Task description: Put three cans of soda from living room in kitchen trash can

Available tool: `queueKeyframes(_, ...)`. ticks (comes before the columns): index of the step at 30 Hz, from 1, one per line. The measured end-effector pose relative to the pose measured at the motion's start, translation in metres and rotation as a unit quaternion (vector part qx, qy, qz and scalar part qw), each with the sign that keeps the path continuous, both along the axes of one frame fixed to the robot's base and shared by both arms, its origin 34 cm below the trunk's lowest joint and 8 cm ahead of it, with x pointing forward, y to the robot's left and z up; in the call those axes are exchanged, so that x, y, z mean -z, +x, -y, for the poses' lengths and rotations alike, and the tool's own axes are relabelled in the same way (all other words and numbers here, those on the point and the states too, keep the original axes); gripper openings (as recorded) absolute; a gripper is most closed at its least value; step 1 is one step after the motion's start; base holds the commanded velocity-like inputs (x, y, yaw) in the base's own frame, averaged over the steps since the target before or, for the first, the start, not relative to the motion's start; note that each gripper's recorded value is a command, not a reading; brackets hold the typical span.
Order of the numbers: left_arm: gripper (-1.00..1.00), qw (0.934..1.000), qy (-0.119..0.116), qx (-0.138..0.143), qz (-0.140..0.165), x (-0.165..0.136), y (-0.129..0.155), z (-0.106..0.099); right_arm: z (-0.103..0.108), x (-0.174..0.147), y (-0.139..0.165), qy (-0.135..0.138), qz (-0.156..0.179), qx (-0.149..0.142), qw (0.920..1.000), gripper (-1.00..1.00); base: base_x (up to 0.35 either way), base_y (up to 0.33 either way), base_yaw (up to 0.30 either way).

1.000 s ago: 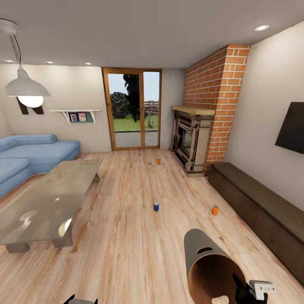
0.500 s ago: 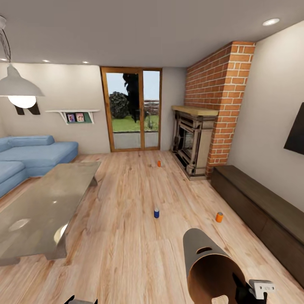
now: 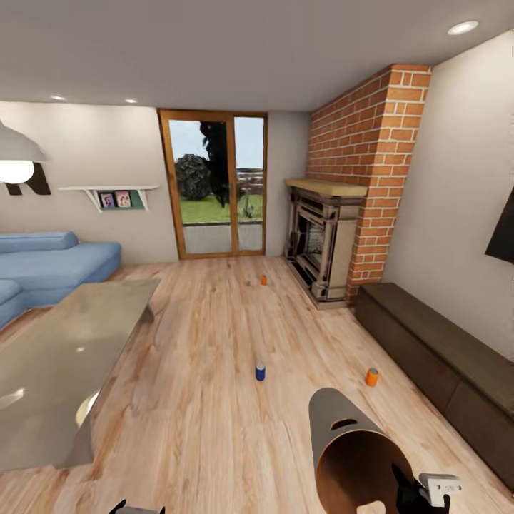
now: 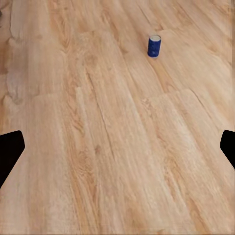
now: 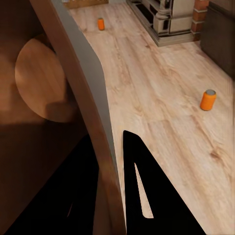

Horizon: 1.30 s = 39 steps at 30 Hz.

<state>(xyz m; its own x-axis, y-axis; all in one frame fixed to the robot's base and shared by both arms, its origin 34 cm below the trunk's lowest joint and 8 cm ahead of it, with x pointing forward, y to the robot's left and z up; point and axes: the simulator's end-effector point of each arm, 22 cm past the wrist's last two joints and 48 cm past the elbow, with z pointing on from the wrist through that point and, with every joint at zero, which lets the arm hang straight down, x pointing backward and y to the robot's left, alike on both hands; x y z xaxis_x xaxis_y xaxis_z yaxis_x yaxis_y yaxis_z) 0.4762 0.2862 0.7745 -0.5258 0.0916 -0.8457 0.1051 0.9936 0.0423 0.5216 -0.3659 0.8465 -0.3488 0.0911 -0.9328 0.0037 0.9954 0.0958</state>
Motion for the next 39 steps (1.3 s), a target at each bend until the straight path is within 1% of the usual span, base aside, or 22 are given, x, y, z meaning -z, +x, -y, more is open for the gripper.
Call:
queueKeyframes(14,1.0,1.0,0.0,0.0,-0.001,0.001,-0.001,0.0,0.0,0.002,-0.001,-0.001,-0.003,0.0,1.0,-1.0,0.325,0.022,-0.214)
queueKeyframes(34,1.0,1.0,0.0,0.0,-0.001,0.0,0.0,0.001,-0.002,0.004,-0.002,-0.003,-0.004,-0.005,1.0,-1.0,0.325,0.07,-0.016)
queueKeyframes(35,1.0,1.0,-0.001,0.0,0.001,-0.001,0.002,0.001,-0.002,0.004,-0.002,-0.003,-0.004,-0.005,1.0,-1.0,0.313,0.075,0.0)
queueKeyframes(37,1.0,1.0,-0.001,-0.001,0.005,-0.007,0.016,0.001,-0.002,0.004,-0.003,-0.003,-0.005,-0.005,1.0,-1.0,0.286,0.076,0.0)
queueKeyframes(38,1.0,1.0,-0.002,-0.002,0.003,-0.009,0.021,0.001,-0.002,0.005,-0.003,-0.003,-0.005,-0.004,1.0,-1.0,0.225,0.071,0.0)
queueKeyframes(39,1.0,0.9999,-0.003,-0.006,-0.009,-0.01,0.032,0.0,-0.002,0.005,-0.003,-0.003,-0.005,-0.004,1.0,-1.0,0.19,0.062,0.0)
